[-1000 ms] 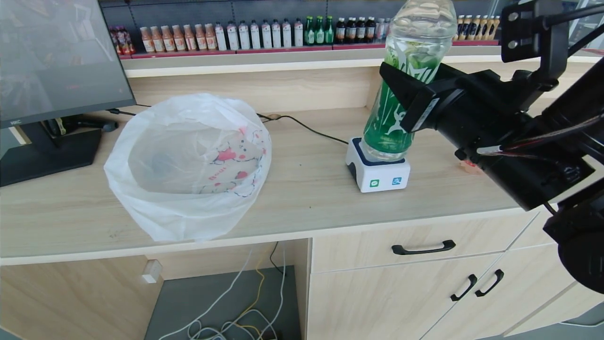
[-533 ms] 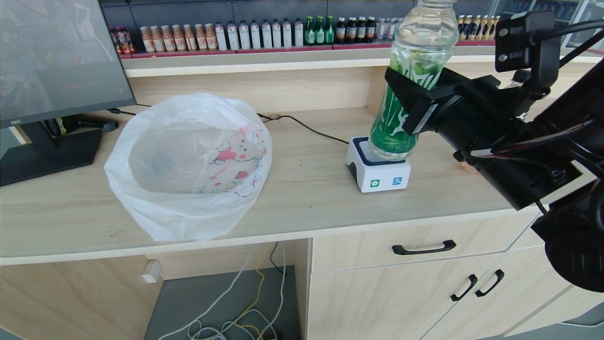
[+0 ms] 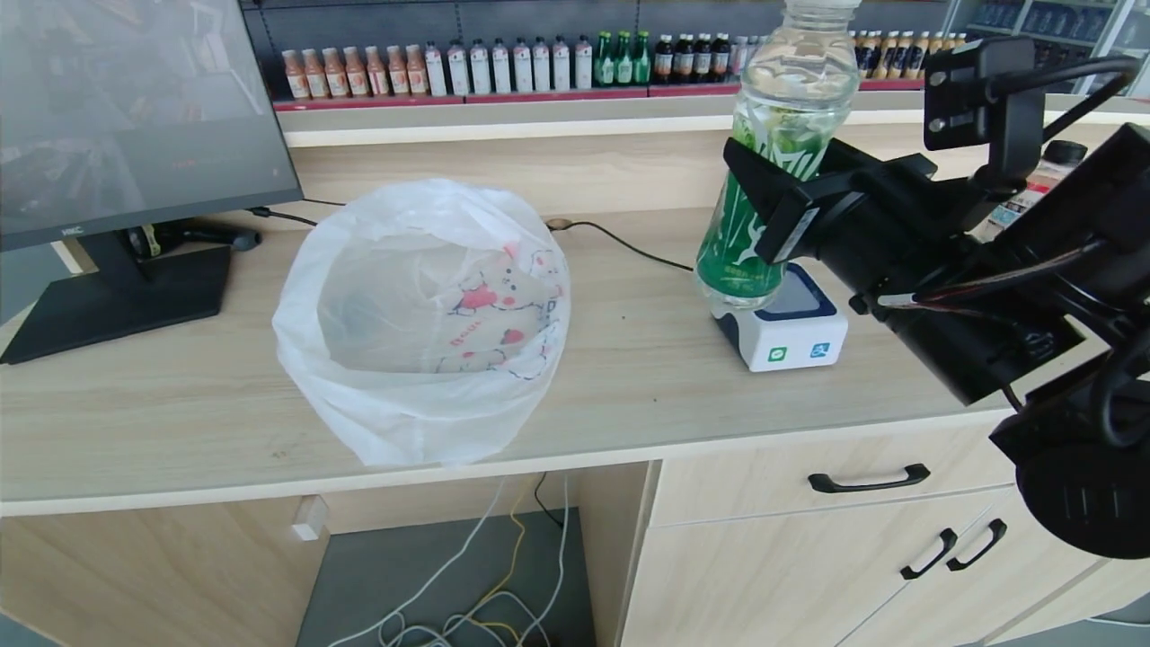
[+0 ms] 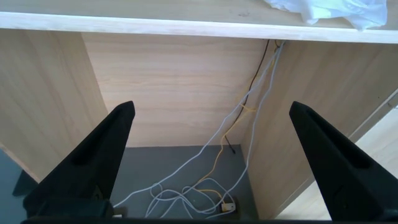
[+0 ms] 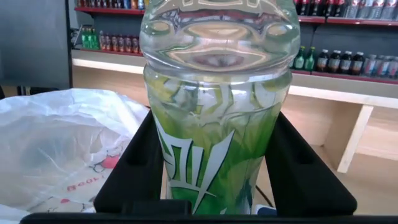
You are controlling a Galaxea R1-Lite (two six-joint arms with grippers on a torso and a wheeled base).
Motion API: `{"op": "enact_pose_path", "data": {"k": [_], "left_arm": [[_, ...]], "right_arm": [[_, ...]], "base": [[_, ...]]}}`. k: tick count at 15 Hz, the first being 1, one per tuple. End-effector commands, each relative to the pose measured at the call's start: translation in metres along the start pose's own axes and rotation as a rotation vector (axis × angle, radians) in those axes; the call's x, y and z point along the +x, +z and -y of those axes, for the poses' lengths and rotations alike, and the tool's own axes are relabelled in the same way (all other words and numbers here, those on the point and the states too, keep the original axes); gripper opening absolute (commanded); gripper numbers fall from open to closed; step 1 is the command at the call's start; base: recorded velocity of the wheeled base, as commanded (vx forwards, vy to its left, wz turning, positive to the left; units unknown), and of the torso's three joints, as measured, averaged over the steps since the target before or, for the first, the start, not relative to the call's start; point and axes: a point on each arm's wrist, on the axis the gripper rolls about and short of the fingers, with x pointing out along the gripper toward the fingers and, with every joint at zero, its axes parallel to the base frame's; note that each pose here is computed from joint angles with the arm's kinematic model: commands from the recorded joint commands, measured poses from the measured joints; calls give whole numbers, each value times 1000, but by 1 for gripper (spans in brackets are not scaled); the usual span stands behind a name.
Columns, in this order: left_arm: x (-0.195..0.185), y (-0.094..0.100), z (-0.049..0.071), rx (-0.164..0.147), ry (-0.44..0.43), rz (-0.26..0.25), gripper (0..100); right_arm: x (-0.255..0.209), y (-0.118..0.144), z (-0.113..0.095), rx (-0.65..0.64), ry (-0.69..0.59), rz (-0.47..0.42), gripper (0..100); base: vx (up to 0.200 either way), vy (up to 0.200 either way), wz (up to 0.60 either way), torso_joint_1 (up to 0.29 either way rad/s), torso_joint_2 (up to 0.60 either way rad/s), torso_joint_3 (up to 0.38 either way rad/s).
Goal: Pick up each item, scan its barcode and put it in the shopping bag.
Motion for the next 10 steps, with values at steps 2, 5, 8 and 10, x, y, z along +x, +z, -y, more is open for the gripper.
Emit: {"op": "enact_pose_path", "data": {"k": [2, 5, 8, 10], "left_arm": [[0, 0, 0, -1, 1, 0, 100], [0, 0, 0, -1, 0, 0, 100], [0, 0, 0, 4, 1, 0, 100], [0, 0, 0, 4, 0, 0, 100]], "right_arm": [[3, -9, -2, -2, 4, -16, 0], [3, -8, -2, -1, 3, -12, 0], [3, -8, -2, -1, 2, -6, 0], [3, -8, -2, -1, 2, -6, 0]], "base": [[0, 200, 0, 0, 5, -2], [0, 200, 0, 1, 4, 4], [0, 67, 0, 2, 1, -1], [0, 0, 0, 0, 0, 0]]}}
